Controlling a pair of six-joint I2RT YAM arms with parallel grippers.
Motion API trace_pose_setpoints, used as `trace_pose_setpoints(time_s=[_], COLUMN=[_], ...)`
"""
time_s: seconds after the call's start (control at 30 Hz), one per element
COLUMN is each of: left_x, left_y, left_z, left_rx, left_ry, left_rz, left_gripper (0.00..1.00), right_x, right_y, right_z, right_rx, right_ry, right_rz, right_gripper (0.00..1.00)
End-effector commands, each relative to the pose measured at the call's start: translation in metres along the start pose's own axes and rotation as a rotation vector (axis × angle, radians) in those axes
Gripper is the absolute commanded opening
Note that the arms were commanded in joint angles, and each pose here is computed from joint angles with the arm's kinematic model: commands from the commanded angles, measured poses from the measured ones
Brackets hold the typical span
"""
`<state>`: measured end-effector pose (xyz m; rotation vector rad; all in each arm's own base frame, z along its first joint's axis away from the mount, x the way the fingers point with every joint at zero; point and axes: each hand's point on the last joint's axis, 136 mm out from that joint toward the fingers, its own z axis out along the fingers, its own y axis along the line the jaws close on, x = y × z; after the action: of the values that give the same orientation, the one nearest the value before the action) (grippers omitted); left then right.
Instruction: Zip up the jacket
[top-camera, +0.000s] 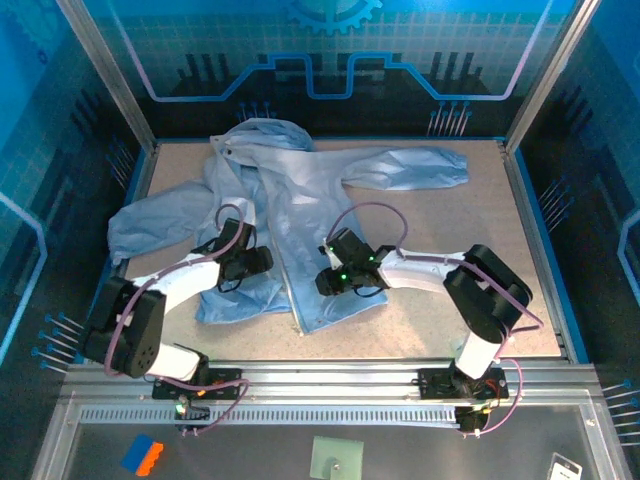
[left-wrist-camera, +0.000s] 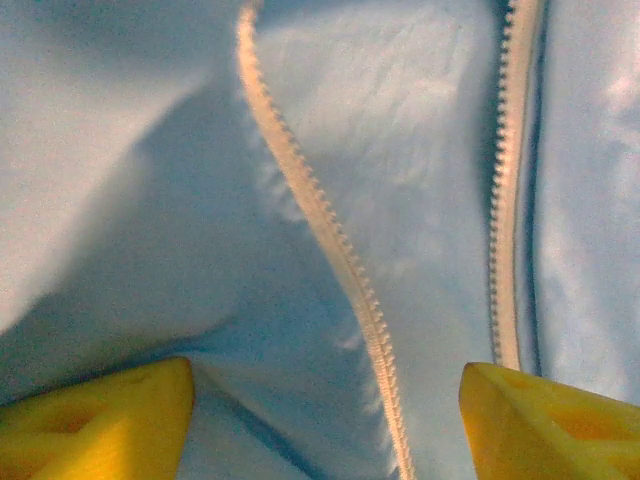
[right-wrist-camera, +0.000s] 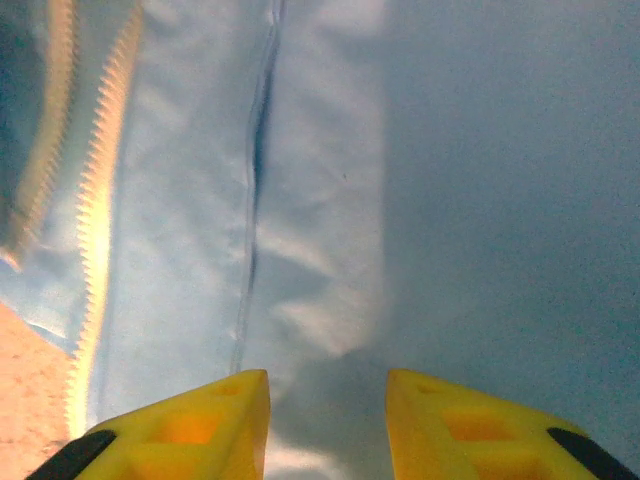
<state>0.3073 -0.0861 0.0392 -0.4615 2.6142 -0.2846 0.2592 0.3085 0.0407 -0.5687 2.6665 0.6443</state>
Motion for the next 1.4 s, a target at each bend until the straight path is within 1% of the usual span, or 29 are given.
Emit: trace_pose_setpoints(time_s=[0.0,0.1,0.27,0.43,0.5,0.57,0.73,0.83,0.9,1.0,1.1,1.2,1.23,1.33,1.37], left_x=[0.002,0.010,0.042,0.080,0.093,0.103,0.116,0.120,0.124,0.127,0.125,0.117,0.115,0.108,0.104], left_y=[-0.008,-0.014,-0.027,-0.037,-0.034,-0.033,-0.036,-0.043,-0.050,-0.061,-0.069,-0.076,-0.079,-0.090,-0.094], left_z=[-0.031,-0.047,-0.053,-0.042,-0.038,-0.037,-0.023,-0.010,-0.001,0.009,0.017,0.023,0.026,0.037,0.041], left_rx=[0.032,0.058,0.063,0.051,0.011,-0.024,-0.012,0.003,0.013,0.039,0.050,0.046,0.045,0.055,0.063], left_ry=[0.033,0.030,0.067,0.142,0.168,0.169,0.172,0.192,0.213,0.230,0.223,0.211,0.210,0.223,0.225], left_rz=[0.024,-0.014,-0.003,-0.005,-0.010,0.000,-0.012,0.001,0.015,0.043,0.078,0.129,0.141,0.166,0.169], left_gripper=[0.68,0.65,0.65,0.67,0.68,0.70,0.71,0.69,0.62,0.41,0.24,0.12,0.09,0.00,0.00], right_x=[-0.032,-0.041,-0.050,-0.048,-0.045,-0.041,-0.031,-0.026,-0.022,-0.013,0.000,0.009,0.018,0.031,0.034], right_y=[0.004,-0.001,-0.006,-0.001,-0.004,-0.008,-0.036,-0.060,-0.078,-0.098,-0.115,-0.126,-0.129,-0.132,-0.132], right_z=[-0.027,-0.027,-0.013,0.008,0.014,0.019,0.025,0.022,0.017,0.008,0.000,-0.007,-0.008,-0.011,-0.013], right_rx=[0.002,0.012,-0.006,-0.043,-0.044,-0.035,0.027,0.057,0.075,0.091,0.106,0.104,0.108,0.112,0.116], right_ry=[-0.058,-0.055,-0.027,0.024,0.041,0.056,0.085,0.089,0.086,0.074,0.070,0.052,0.062,0.066,0.065], right_rz=[-0.025,-0.041,-0.029,-0.016,-0.007,-0.003,0.057,0.127,0.179,0.237,0.293,0.339,0.353,0.374,0.382], right_gripper=[0.36,0.36,0.36,0.35,0.35,0.35,0.34,0.33,0.33,0.32,0.32,0.31,0.31,0.30,0.30])
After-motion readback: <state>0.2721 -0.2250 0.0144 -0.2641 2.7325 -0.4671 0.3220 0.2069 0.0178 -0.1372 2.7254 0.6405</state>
